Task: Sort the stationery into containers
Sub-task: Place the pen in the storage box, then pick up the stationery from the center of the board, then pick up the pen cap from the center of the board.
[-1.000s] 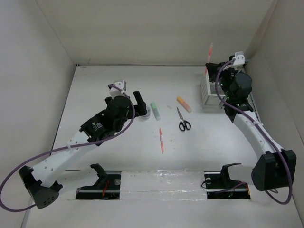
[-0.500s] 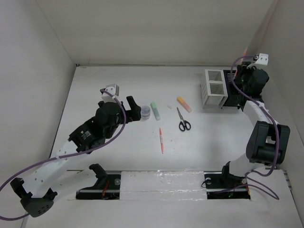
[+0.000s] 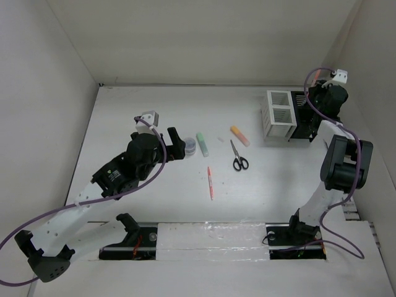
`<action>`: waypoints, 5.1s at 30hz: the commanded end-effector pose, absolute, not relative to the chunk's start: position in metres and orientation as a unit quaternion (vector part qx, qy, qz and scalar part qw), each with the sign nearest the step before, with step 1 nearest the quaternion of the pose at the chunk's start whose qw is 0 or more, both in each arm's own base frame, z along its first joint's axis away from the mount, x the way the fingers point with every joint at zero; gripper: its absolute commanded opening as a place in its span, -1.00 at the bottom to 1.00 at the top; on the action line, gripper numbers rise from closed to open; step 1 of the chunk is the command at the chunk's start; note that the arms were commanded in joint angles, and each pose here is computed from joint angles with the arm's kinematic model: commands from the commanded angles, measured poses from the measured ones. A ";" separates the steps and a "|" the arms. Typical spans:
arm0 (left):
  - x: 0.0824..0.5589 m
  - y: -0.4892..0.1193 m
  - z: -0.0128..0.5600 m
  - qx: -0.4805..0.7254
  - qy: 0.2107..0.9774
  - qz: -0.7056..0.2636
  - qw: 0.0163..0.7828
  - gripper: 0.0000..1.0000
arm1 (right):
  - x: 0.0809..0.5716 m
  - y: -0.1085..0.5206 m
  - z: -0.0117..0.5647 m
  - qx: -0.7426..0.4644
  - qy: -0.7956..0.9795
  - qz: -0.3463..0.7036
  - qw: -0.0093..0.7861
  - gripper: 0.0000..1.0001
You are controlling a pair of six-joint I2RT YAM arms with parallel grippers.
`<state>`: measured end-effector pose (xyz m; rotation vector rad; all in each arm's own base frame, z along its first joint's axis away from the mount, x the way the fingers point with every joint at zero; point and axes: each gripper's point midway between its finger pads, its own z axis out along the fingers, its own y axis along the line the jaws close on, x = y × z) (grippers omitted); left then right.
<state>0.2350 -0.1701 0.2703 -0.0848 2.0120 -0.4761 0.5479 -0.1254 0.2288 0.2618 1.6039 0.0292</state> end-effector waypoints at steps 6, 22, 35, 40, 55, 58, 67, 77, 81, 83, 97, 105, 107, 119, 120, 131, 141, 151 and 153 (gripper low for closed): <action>0.238 -0.174 0.271 -0.024 0.833 -0.199 0.516 1.00 | 0.564 -0.131 0.243 0.114 0.700 0.043 0.704 -1.00; 0.235 -0.173 0.276 -0.024 0.829 -0.208 0.519 1.00 | 0.559 -0.129 0.206 0.124 0.734 0.060 0.665 -0.55; 0.236 -0.169 0.278 -0.030 0.825 -0.204 0.526 1.00 | 0.538 -0.100 0.262 0.094 0.697 0.093 0.705 0.56; 0.240 -0.163 0.275 -0.055 0.829 -0.186 0.525 1.00 | 0.538 -0.043 0.310 0.060 0.694 0.103 0.710 1.00; 0.283 -0.145 0.237 -0.205 0.865 -0.102 0.446 1.00 | 0.411 0.164 0.241 -0.087 0.826 0.176 0.528 0.89; 0.287 -0.139 0.244 -0.221 0.862 -0.089 0.448 1.00 | 0.379 0.198 0.212 -0.097 0.847 0.183 0.490 0.83; 0.282 -0.098 0.280 -0.275 0.819 -0.059 0.501 1.00 | 0.282 0.258 0.173 -0.064 0.875 0.177 0.445 0.75; 0.278 -0.092 0.296 -0.256 0.810 -0.062 0.523 1.00 | 0.228 0.294 0.121 -0.104 0.901 0.154 0.391 0.67; 0.277 -0.092 0.291 -0.245 0.817 -0.057 0.519 1.00 | 0.224 0.299 0.114 -0.102 0.907 0.154 0.378 0.64; 0.278 -0.095 0.292 -0.244 0.816 -0.064 0.519 1.00 | 0.222 0.300 0.107 -0.100 0.912 0.145 0.370 0.57; 0.279 -0.099 0.300 -0.230 0.813 -0.080 0.530 1.00 | 0.221 0.316 0.055 -0.112 0.929 0.094 0.340 0.23; 0.277 -0.101 0.291 -0.221 0.819 -0.081 0.524 1.00 | 0.218 0.317 0.029 -0.115 0.938 0.066 0.321 -0.20; 0.275 -0.100 0.294 -0.222 0.817 -0.084 0.526 1.00 | 0.216 0.314 0.023 -0.118 0.940 0.057 0.315 -0.23; 0.275 -0.099 0.286 -0.220 0.821 -0.078 0.521 1.00 | 0.208 0.311 0.006 -0.113 0.948 0.056 0.294 -1.00; 0.275 -0.099 0.286 -0.220 0.821 -0.078 0.521 1.00 | 0.209 0.308 0.008 -0.107 0.947 0.051 0.298 -1.00; 0.295 -0.169 0.288 -0.176 0.836 -0.201 0.480 1.00 | 0.228 0.226 0.137 -0.007 0.903 0.028 0.428 -1.00; 0.369 -0.291 0.240 -0.214 0.879 -0.217 0.368 1.00 | 0.257 0.100 0.248 0.138 0.834 -0.021 0.533 -1.00; 0.412 -0.368 0.158 -0.283 0.895 -0.170 0.300 0.94 | 0.247 0.091 0.281 0.119 0.814 0.045 0.567 -1.00; 0.414 -0.371 0.141 -0.295 0.896 -0.162 0.291 0.91 | 0.242 0.096 0.280 0.103 0.816 0.061 0.565 -1.00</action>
